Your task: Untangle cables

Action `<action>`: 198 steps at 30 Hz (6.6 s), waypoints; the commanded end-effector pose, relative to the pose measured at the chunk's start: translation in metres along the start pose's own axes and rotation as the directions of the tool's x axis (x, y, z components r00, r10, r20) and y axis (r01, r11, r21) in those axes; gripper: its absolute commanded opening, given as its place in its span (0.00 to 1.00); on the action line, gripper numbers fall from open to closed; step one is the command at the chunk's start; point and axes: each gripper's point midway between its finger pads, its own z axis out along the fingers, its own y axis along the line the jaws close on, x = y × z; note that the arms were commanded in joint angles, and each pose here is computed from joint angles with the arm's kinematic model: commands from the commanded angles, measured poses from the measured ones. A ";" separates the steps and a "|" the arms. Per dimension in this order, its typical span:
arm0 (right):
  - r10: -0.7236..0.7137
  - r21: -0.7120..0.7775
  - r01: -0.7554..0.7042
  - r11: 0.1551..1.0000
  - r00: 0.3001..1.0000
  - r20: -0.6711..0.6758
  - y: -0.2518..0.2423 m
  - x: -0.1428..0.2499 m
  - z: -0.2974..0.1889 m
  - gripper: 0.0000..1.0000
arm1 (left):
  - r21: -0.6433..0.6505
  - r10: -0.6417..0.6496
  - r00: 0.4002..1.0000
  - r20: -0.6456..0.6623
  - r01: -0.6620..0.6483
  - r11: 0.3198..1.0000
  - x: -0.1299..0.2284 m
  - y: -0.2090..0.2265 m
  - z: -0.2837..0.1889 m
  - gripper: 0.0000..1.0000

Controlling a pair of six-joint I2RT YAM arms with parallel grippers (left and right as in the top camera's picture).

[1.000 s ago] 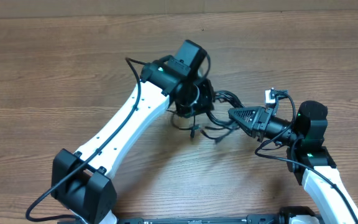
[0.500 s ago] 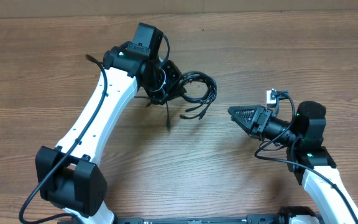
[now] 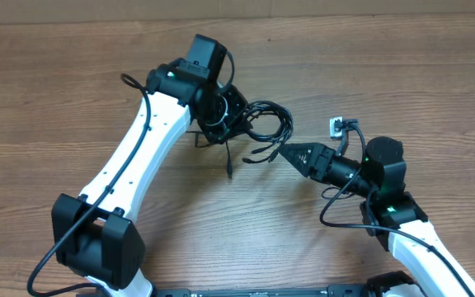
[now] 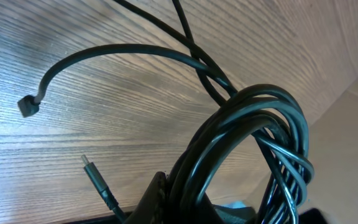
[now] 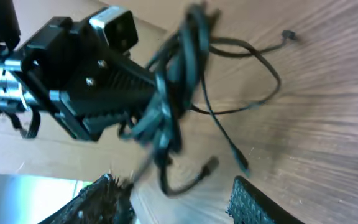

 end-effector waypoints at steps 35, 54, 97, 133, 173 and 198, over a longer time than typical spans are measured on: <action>-0.256 0.117 0.260 0.958 0.965 -0.048 -0.003 0.025 0.010 0.41 | -0.205 0.811 0.576 0.105 -0.785 0.584 -0.038 -0.003 0.001 0.04; -0.506 0.335 0.463 0.820 0.861 0.050 0.003 -0.023 -0.012 0.47 | -0.167 0.906 0.423 -0.006 -0.894 0.416 0.017 -0.011 0.025 0.04; -0.530 -0.133 0.524 0.841 0.848 -0.008 0.091 0.032 -0.028 0.04 | -0.226 0.705 0.681 0.198 -0.669 0.708 -0.004 -0.031 0.023 0.04; -0.374 0.277 0.388 0.879 0.922 -0.104 -0.016 0.015 -0.003 0.41 | -0.524 0.470 0.820 0.328 -0.256 0.812 -0.066 0.053 -0.022 0.04; -0.601 0.655 0.480 0.583 0.798 -0.049 -0.080 -0.042 0.016 0.43 | -0.083 0.847 0.525 -0.083 -0.851 0.519 0.041 0.001 0.026 0.04; -0.715 0.727 0.434 0.532 0.690 0.111 -0.053 -0.094 -0.006 0.04 | -0.283 0.838 0.527 -0.140 -0.832 0.477 0.019 0.033 0.018 0.04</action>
